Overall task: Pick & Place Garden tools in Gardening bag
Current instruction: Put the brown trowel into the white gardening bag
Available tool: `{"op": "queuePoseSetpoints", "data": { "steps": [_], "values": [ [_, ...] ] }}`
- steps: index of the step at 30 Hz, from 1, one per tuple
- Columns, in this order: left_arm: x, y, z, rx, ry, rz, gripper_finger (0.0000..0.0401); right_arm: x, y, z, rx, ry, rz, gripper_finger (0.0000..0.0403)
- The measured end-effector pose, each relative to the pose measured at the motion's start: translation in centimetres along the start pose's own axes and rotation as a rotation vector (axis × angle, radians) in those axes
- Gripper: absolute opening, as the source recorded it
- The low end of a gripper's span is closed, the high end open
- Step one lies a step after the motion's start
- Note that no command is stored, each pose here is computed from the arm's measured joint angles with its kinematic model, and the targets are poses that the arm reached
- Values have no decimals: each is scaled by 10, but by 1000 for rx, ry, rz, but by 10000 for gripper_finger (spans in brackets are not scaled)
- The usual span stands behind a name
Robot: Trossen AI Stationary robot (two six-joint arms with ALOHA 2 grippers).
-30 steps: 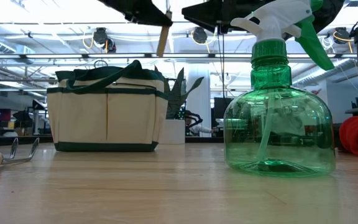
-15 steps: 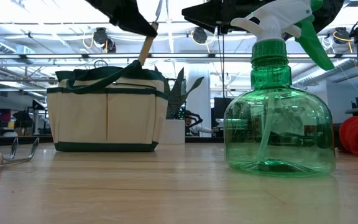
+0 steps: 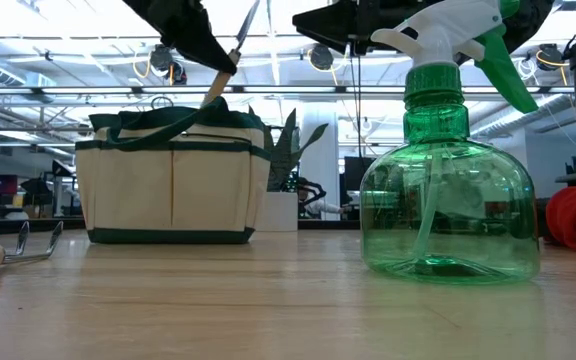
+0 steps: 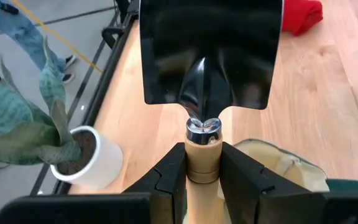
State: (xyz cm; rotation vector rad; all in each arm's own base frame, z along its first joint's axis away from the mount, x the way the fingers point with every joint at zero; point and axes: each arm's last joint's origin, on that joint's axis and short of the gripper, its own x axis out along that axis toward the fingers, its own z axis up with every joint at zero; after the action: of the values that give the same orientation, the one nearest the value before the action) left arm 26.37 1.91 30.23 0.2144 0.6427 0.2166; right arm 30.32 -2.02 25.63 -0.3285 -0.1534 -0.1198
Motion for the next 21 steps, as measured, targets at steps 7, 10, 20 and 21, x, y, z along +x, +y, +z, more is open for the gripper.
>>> {"op": "queuePoseSetpoints", "data": {
  "steps": [7, 10, 20, 21],
  "values": [
    [0, -2, -10, -44, 97, -33, 85, 0, 0, 0, 0, 1, 0, 194],
    [0, -3, -13, -60, 128, -35, 85, 0, 0, 0, 0, 1, 1, 194],
    [-1, -3, -19, -78, 191, -41, 85, 0, 0, 0, 0, 1, 0, 194],
    [-2, -4, -20, -78, 201, -42, 85, 0, 0, 0, 0, 1, 1, 194]
  ]
}}
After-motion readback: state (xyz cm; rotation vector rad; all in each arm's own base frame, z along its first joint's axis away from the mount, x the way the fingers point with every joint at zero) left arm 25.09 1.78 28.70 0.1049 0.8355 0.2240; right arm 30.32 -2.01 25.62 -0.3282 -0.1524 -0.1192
